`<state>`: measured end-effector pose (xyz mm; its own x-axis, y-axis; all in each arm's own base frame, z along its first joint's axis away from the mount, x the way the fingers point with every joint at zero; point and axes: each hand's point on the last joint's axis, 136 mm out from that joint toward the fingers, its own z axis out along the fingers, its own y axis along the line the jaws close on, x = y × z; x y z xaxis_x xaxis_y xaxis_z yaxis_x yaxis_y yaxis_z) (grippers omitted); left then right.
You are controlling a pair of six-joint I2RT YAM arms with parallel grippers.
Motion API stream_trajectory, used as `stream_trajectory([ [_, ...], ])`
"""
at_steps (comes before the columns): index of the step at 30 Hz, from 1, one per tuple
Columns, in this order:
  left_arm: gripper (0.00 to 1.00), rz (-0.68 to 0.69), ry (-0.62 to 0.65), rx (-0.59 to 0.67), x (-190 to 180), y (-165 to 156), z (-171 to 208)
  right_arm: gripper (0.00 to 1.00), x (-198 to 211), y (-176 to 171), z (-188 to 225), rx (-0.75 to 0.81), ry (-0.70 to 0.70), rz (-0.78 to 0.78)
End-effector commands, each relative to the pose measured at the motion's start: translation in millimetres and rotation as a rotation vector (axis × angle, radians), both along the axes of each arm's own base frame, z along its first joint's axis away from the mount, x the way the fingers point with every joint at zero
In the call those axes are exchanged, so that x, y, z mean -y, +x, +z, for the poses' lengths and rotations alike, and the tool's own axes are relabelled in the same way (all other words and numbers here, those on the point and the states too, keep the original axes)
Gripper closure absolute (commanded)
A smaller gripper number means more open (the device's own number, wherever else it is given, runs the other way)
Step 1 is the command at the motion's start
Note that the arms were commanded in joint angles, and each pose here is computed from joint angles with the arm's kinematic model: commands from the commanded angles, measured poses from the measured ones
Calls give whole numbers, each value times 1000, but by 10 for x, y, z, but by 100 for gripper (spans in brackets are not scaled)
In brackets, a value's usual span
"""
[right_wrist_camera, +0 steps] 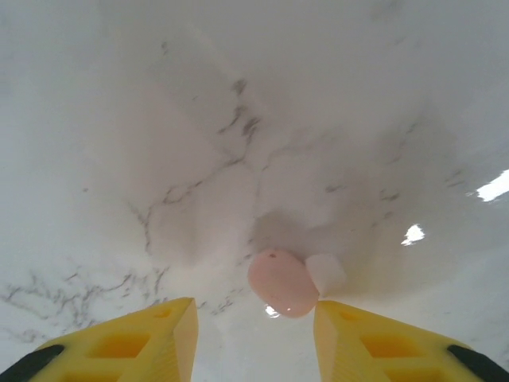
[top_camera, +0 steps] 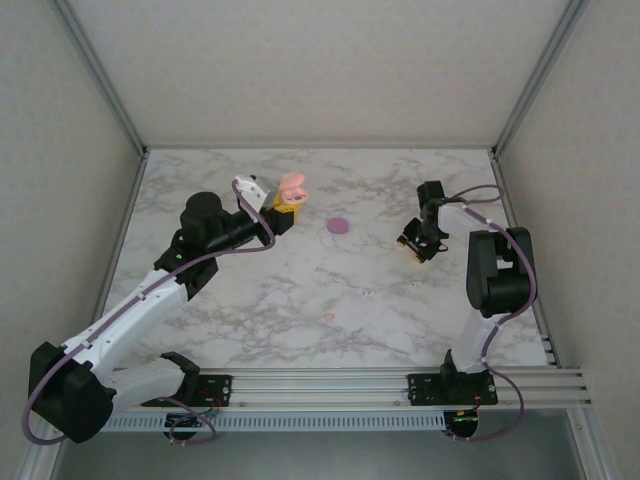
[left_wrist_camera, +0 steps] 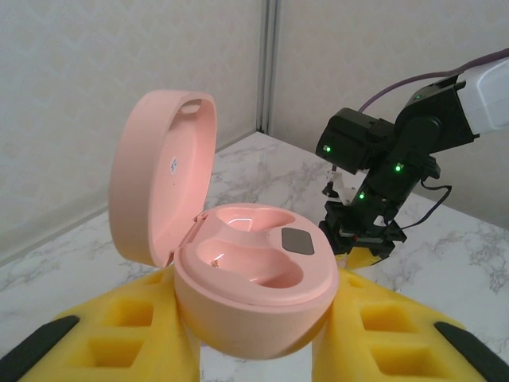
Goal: Insert wireless bluetooth earbuds into charging case
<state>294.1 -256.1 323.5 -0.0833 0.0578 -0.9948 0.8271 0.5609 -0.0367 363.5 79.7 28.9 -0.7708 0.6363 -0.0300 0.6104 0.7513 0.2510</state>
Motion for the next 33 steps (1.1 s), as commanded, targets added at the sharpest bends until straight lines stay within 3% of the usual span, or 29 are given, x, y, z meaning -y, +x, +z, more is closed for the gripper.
stream_trajectory([
  [1,75,7,-9,5,-27,1,25,57,-183,-35,168,22,65,60],
  [8,75,4,-7,3,-20,6,29,59,72,39,536,86,-155,333],
  [12,75,0,-12,-7,-2,21,29,63,235,70,466,-11,-273,461],
  [19,75,2,-19,-13,1,30,36,61,159,106,241,-80,-226,473],
  [33,75,-2,-13,-13,2,20,37,68,118,115,14,-132,-201,506],
])
